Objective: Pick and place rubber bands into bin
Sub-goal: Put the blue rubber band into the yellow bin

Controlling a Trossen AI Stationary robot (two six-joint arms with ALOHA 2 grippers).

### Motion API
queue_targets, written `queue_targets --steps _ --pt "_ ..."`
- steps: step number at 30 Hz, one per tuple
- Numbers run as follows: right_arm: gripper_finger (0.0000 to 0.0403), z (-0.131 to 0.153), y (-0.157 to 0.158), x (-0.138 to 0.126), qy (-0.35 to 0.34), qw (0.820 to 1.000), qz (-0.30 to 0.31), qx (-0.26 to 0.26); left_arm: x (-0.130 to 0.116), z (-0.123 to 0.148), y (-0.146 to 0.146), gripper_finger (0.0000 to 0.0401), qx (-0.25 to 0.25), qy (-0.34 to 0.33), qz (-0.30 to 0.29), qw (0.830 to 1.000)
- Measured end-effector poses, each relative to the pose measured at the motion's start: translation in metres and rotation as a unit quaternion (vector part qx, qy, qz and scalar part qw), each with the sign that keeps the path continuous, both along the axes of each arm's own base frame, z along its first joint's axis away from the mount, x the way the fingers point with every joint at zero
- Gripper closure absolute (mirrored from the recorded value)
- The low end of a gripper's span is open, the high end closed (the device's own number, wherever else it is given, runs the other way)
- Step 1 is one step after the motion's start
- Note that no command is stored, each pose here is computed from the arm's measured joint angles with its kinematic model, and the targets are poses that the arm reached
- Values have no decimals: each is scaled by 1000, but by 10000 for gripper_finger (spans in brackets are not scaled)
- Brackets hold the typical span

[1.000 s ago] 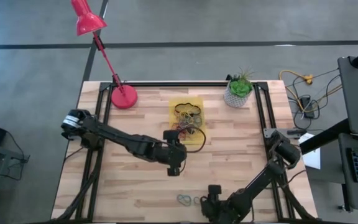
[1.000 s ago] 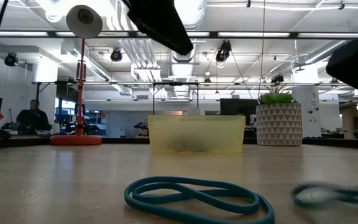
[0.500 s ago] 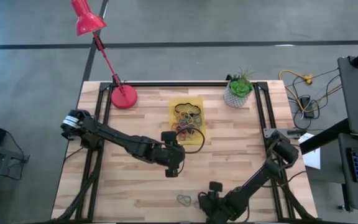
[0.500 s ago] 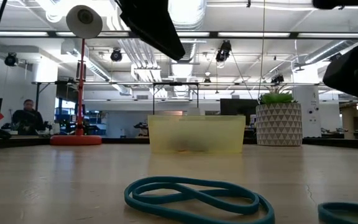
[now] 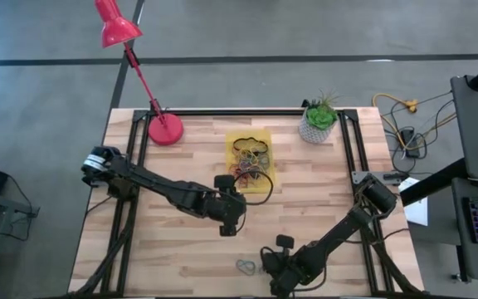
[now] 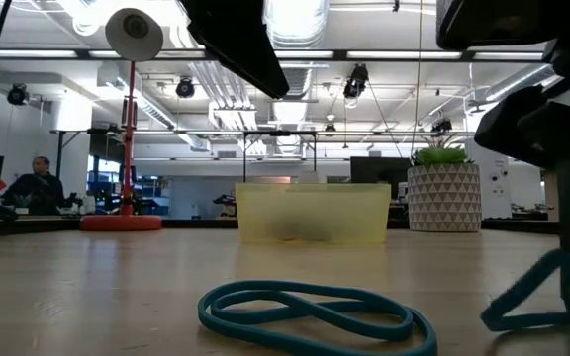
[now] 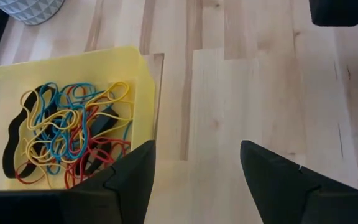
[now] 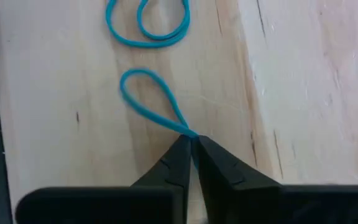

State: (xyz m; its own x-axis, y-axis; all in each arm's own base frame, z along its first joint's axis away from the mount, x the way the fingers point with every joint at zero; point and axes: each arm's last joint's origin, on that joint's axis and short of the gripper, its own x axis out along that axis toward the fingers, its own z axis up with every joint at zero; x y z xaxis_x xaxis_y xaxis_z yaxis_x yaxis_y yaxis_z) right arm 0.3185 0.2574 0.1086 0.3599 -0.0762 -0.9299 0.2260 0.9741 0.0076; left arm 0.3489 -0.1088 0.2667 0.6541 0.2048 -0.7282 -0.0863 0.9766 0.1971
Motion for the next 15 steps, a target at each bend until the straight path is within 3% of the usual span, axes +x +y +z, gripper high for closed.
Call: queue_targets --steps 2,8,15 --pt "392 4 -4 2 -4 1000 -11 2 0 0 0 182 0 0 0 1000" --pt "395 25 -34 6 -32 995 -55 -75 0 0 0 182 1 2 0 1000" --pt "395 94 -100 10 -104 973 -126 -164 -8 -3 3 182 13 42 2 999"
